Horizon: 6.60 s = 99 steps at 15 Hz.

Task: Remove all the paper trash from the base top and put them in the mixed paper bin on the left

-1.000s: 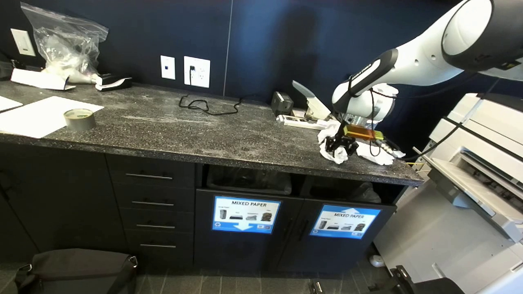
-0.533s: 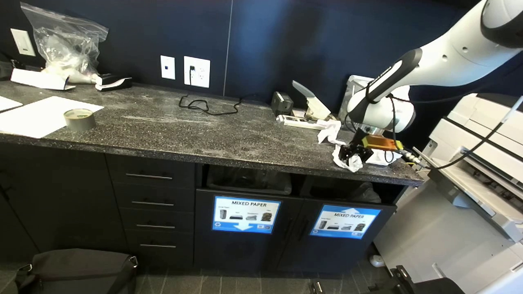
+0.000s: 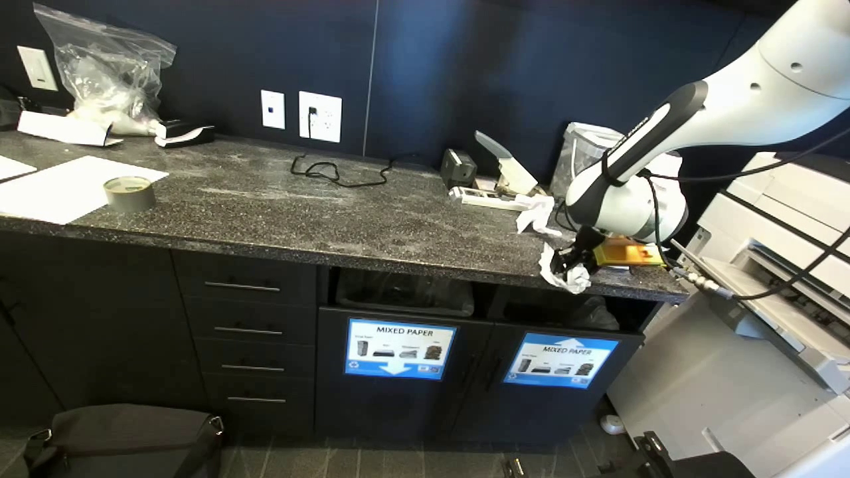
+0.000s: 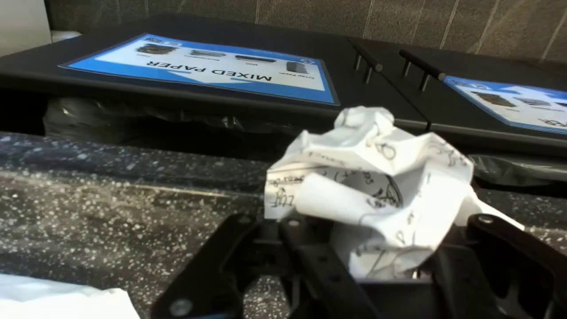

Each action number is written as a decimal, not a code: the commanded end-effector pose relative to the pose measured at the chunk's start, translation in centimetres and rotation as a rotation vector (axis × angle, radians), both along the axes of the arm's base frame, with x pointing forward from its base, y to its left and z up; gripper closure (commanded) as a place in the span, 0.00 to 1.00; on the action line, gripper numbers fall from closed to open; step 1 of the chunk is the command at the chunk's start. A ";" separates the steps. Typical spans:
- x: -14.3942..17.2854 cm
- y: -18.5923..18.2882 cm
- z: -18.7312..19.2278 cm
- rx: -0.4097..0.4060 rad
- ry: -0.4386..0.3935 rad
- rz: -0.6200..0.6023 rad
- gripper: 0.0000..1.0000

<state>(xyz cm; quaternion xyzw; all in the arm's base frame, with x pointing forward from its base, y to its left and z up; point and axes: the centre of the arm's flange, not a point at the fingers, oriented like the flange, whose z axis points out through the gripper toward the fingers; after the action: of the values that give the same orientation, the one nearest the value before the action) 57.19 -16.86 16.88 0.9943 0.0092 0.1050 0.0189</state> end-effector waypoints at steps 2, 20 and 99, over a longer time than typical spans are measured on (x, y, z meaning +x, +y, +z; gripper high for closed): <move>-4.1 1.8 -1.0 0.018 -0.071 0.023 0.86; -5.9 0.7 -15.9 0.000 -0.391 0.063 0.86; 0.4 -2.5 12.8 -0.091 -0.195 -0.194 0.00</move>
<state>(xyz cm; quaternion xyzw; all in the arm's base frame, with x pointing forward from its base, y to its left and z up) 55.93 -18.07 25.75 0.9793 -0.0687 0.1726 0.0797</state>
